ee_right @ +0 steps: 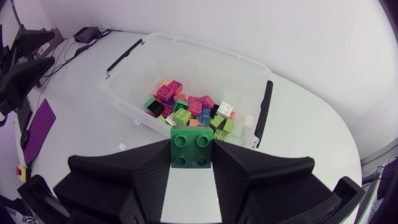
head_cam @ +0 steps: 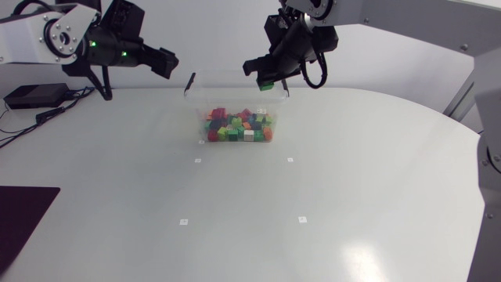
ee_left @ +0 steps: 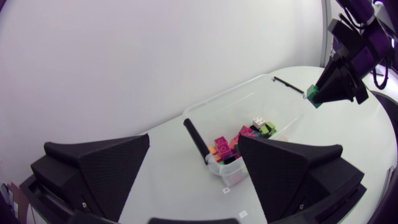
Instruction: Place the duplo bricks in the container
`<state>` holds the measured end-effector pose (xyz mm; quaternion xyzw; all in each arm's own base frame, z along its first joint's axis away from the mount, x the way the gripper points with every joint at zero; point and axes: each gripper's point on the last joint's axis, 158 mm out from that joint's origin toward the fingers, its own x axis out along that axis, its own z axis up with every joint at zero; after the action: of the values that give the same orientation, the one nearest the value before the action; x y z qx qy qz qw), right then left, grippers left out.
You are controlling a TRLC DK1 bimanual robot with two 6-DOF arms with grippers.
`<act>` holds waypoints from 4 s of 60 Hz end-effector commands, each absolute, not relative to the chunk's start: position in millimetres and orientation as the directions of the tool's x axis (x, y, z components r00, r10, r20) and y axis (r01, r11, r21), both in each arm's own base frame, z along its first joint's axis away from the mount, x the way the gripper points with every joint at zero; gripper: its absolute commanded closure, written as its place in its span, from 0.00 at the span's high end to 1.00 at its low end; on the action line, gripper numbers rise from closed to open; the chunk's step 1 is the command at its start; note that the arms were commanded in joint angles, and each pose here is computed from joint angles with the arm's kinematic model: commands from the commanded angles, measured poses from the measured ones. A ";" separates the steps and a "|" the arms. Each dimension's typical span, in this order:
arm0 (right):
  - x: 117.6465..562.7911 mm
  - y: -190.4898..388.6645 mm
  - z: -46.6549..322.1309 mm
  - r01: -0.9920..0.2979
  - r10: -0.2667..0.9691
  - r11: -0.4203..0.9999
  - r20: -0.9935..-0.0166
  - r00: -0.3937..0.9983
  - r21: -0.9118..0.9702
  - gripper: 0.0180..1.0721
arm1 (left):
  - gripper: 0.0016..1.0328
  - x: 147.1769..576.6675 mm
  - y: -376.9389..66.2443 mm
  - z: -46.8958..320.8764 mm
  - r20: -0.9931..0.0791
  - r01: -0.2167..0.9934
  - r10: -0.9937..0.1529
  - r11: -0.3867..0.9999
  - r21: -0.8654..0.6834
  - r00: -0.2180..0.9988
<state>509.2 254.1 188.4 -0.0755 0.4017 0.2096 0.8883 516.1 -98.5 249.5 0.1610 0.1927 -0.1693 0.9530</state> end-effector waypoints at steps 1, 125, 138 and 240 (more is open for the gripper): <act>519.3 256.8 184.9 -0.428 0.311 0.903 -0.743 0.593 0.037 0.32 | 0.96 501.1 -83.0 248.5 -0.409 0.350 -0.239 0.910 0.221 0.881; 466.8 155.2 226.1 -0.234 0.100 0.956 -0.557 0.825 -0.176 0.95 | 0.96 287.8 -7.3 252.5 0.063 0.004 -0.022 0.965 0.261 0.998; 440.5 133.1 227.2 -0.201 0.079 0.960 -0.500 0.863 -0.195 0.95 | 0.96 279.8 -6.4 246.7 0.086 -0.004 -0.018 0.967 0.256 0.996; 287.3 -17.9 191.9 0.120 -0.157 0.960 -0.132 0.979 -0.254 0.95 | 0.96 254.9 8.9 202.7 0.149 -0.069 0.040 0.978 0.197 0.988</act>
<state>291.7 -15.4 196.9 -0.1236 0.0824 -0.0679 0.9866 253.8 6.6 214.0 0.1198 -0.0839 0.0256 0.9889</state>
